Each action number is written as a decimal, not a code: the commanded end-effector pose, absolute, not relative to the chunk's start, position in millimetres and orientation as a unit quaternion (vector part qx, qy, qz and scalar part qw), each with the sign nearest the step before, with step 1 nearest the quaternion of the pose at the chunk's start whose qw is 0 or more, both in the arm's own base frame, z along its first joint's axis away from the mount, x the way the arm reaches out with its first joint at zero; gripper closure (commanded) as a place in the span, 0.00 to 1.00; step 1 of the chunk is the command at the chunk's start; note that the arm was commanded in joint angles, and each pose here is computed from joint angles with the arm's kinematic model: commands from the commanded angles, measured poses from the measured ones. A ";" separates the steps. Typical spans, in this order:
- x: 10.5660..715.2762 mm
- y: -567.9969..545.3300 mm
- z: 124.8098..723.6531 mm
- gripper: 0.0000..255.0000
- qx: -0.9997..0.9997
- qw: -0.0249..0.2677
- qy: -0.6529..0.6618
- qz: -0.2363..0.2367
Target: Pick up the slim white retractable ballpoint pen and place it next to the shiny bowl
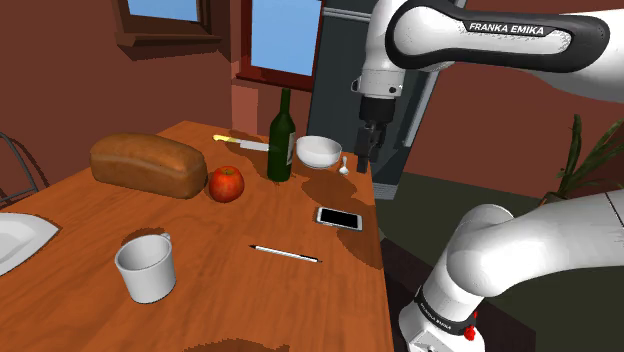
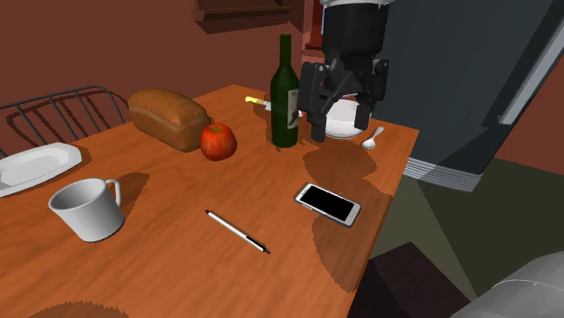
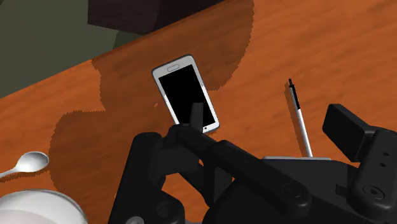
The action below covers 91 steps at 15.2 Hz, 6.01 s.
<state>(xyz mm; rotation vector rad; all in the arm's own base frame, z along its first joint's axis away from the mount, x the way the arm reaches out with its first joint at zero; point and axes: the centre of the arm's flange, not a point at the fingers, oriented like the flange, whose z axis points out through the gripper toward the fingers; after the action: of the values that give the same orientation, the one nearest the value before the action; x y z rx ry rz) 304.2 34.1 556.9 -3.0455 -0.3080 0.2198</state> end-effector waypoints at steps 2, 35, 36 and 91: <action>309.3 39.4 547.2 0.00 -0.991 0.041 -0.109 0.069; 394.0 196.0 336.9 0.00 -0.949 0.140 -0.283 0.009; 394.0 196.1 336.9 0.00 -0.949 0.140 -0.283 0.009; 408.4 25.0 493.2 1.00 -0.949 0.140 -0.283 0.009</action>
<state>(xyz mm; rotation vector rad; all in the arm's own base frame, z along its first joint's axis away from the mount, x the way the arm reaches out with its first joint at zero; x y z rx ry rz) 407.9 39.5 494.6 -2.7428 -0.8149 0.0245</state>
